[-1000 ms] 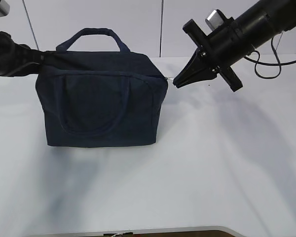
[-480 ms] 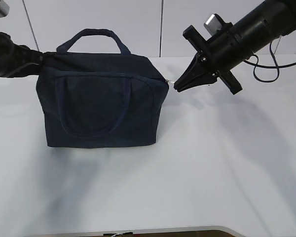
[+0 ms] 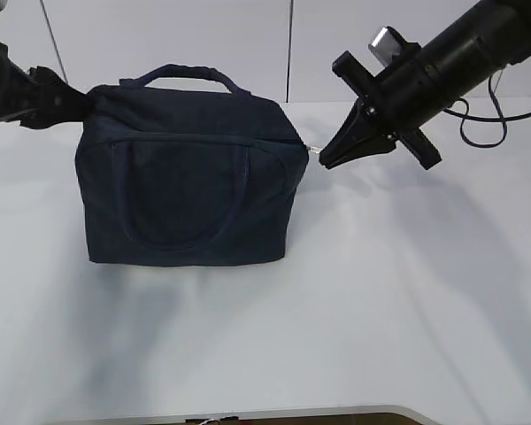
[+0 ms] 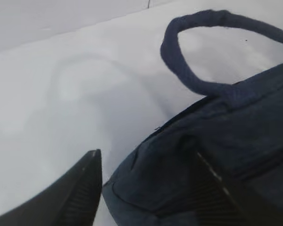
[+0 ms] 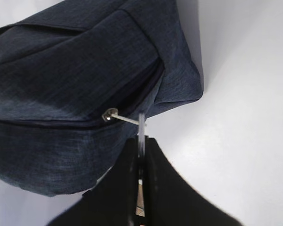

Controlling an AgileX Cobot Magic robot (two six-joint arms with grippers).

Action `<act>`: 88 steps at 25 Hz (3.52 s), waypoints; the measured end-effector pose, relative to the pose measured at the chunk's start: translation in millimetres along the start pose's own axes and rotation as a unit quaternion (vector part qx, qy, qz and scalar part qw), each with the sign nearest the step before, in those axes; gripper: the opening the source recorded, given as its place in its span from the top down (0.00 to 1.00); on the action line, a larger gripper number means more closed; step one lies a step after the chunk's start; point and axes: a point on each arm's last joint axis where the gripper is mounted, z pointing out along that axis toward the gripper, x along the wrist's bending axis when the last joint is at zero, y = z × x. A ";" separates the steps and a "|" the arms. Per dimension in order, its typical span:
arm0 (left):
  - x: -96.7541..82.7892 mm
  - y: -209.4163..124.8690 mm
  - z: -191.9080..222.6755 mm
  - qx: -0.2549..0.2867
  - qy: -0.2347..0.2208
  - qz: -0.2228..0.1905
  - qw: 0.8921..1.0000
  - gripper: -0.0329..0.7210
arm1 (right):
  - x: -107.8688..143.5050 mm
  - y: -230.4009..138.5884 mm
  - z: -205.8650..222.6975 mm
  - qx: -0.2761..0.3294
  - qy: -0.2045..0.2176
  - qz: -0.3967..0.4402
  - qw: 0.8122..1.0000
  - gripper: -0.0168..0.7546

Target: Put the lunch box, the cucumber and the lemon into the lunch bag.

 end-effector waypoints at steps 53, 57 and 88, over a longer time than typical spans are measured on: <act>-147.0 23.4 70.5 0.050 -0.226 0.513 0.827 0.97 | 1.5 0.0 0.0 0.000 0.008 -0.014 1.000 0.97; -143.1 21.5 71.0 0.066 -0.214 0.533 0.816 0.99 | 1.5 0.0 0.0 0.000 0.008 -0.015 1.000 0.97; -162.6 25.2 62.0 0.062 -0.197 0.589 0.781 0.47 | 2.2 -0.3 0.4 0.000 0.009 -0.021 1.000 0.97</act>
